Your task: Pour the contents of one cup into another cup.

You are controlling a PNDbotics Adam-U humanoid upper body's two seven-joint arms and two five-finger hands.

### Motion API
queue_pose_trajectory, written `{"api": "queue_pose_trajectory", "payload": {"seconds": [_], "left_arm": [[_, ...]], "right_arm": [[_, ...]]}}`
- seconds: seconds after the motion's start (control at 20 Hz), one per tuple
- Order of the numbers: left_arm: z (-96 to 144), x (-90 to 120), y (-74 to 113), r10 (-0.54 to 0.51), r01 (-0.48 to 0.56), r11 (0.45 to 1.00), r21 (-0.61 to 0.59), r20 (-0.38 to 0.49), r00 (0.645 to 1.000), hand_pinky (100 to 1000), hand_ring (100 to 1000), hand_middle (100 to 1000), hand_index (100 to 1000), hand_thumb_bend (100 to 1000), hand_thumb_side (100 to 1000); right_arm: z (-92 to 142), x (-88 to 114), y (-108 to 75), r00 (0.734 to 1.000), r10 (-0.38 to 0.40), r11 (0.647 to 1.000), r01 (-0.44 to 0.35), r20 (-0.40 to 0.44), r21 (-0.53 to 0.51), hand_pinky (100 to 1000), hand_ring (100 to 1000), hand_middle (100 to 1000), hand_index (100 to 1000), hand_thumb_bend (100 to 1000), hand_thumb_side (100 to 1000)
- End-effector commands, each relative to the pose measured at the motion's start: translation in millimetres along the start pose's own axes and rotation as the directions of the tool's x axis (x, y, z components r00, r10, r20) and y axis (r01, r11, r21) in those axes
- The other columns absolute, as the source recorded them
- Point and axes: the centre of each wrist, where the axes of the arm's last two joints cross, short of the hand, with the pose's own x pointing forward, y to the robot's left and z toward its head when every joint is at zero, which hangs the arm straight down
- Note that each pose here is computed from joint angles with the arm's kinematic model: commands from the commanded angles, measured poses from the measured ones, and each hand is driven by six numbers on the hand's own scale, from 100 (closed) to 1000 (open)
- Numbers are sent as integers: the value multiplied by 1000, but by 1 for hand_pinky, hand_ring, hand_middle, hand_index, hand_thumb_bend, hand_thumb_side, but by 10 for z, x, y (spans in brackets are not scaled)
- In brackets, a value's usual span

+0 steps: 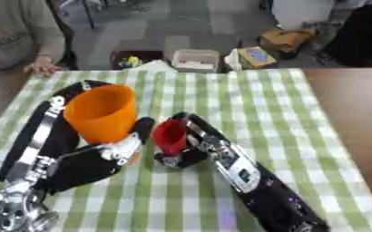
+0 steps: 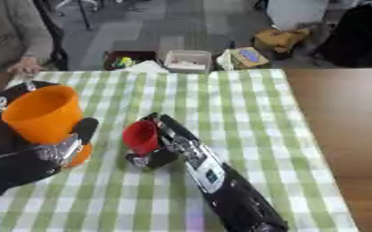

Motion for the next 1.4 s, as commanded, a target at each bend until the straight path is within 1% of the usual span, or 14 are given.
{"api": "queue_pose_trajectory", "payload": {"seconds": [0.05,0.25,0.5,0.75,0.95,1.1,1.15,1.2,1.4], "left_arm": [[-3,64,155,-56,56,998,3,29,998,234,352,203,557,100,100],[32,35,286,-134,135,991,-24,28,991,231,352,203,557,100,100],[67,18,421,-231,232,970,-74,22,973,224,349,201,555,100,100],[90,18,527,-346,343,933,-110,-3,938,221,347,202,555,120,100],[90,26,554,-425,419,898,-132,-16,905,213,341,198,552,143,100],[70,47,543,-464,457,877,-147,-12,886,211,339,197,553,159,100],[60,58,539,-477,470,870,-149,-9,879,211,338,197,553,162,100],[51,67,534,-490,483,862,-152,-6,872,210,337,197,553,169,100],[8,114,519,-548,542,825,-158,4,836,202,328,192,550,195,100]], "right_arm": [[-12,68,-180,999,24,999,-23,29,-28,156,229,402,424,366,100],[17,125,-218,997,41,999,-42,65,2,157,230,403,426,363,100],[16,303,-239,987,42,996,-54,155,72,159,232,403,427,364,100],[26,501,-233,972,16,988,-51,234,144,159,232,402,428,364,100],[28,659,-224,957,-19,981,-39,288,192,161,233,401,427,364,100],[24,776,-207,945,-45,973,-32,324,228,167,236,402,428,367,100],[24,810,-199,941,-53,970,-30,333,240,169,237,402,428,418,100],[24,842,-190,938,-62,968,-27,342,251,169,237,402,428,367,100],[23,958,-152,923,-97,958,-15,371,288,171,238,403,428,369,100]]}}
